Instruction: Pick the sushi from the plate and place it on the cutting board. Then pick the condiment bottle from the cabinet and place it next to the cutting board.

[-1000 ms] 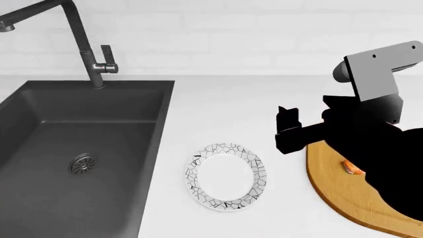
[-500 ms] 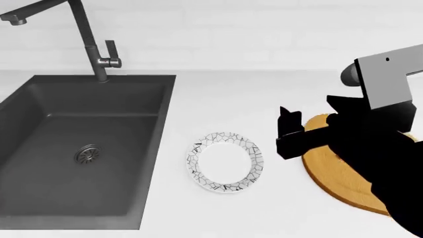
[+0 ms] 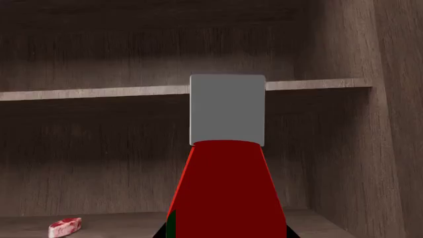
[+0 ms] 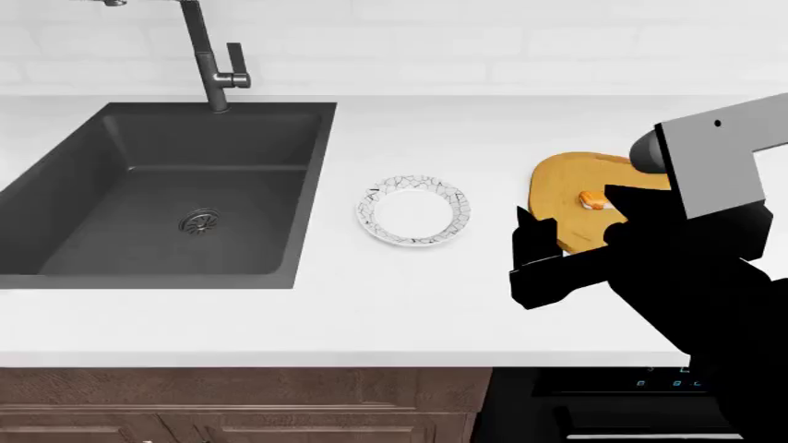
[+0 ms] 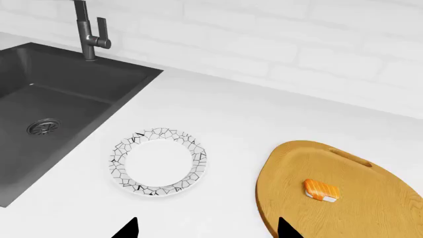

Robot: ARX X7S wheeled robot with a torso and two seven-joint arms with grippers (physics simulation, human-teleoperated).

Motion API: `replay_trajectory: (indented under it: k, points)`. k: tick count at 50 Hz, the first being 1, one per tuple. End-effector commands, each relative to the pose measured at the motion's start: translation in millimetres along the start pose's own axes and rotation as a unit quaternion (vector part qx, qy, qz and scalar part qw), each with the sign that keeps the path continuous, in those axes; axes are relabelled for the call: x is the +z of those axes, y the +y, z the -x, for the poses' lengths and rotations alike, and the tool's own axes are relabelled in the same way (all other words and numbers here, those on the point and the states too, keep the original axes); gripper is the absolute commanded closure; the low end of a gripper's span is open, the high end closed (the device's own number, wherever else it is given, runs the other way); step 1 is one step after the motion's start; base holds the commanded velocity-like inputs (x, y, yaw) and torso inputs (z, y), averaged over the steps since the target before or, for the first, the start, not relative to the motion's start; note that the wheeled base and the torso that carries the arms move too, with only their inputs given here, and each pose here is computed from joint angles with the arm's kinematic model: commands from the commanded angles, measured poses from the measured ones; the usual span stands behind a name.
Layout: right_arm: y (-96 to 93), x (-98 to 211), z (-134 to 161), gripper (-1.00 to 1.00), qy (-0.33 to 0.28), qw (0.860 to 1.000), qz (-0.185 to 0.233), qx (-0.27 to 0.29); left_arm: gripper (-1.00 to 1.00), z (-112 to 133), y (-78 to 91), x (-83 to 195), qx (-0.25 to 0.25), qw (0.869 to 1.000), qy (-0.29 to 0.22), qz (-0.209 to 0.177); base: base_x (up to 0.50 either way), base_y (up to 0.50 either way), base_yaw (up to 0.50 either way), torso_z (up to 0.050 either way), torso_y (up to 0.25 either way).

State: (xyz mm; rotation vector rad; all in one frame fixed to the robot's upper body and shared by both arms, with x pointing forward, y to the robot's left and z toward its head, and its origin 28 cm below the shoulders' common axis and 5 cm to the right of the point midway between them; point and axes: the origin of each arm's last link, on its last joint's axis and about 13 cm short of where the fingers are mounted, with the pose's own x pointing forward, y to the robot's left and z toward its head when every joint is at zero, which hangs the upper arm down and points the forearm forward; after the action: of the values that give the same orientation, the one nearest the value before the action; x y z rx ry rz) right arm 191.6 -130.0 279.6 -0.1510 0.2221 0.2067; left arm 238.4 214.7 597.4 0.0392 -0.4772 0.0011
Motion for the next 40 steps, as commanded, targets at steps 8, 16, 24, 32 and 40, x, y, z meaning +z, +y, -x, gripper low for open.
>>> replay_trajectory:
  k: [8, 16, 24, 32, 40]
  points:
    - [5.4, -14, 5, -1.0, -0.014, 1.0, -0.005, -0.006, 1.0, 60, 2.5, 21, -0.111, 0.993, -0.015, 0.038, 0.0, 0.0, 0.0, 0.0, 0.0]
    - [8.8, -12, 10, -1.0, -0.033, 0.999, -0.004, -0.011, 1.0, 97, 14.5, 18, -0.114, 0.992, -0.008, 0.055, 0.0, 0.0, 0.0, 0.0, 0.0]
    - [8.7, -6, 12, -1.0, -0.063, 0.998, -0.01, -0.017, 1.0, 122, 19.2, -14, -0.134, 0.987, 0.005, 0.091, 0.0, 0.0, 0.0, 0.0, 0.0]
    - [6.5, -1, 7, -1.0, -0.087, 0.996, -0.021, -0.023, 1.0, 132, 22.5, -45, -0.137, 0.984, 0.019, 0.116, 0.0, 0.0, 0.0, 0.0, 0.0]
    - [10.9, -1, -1, -1.0, -0.125, 0.992, 0.0, -0.033, 1.0, 143, 20.4, -71, -0.154, 0.98, 0.034, 0.123, 0.0, 0.0, 0.0, 0.0, 0.0]
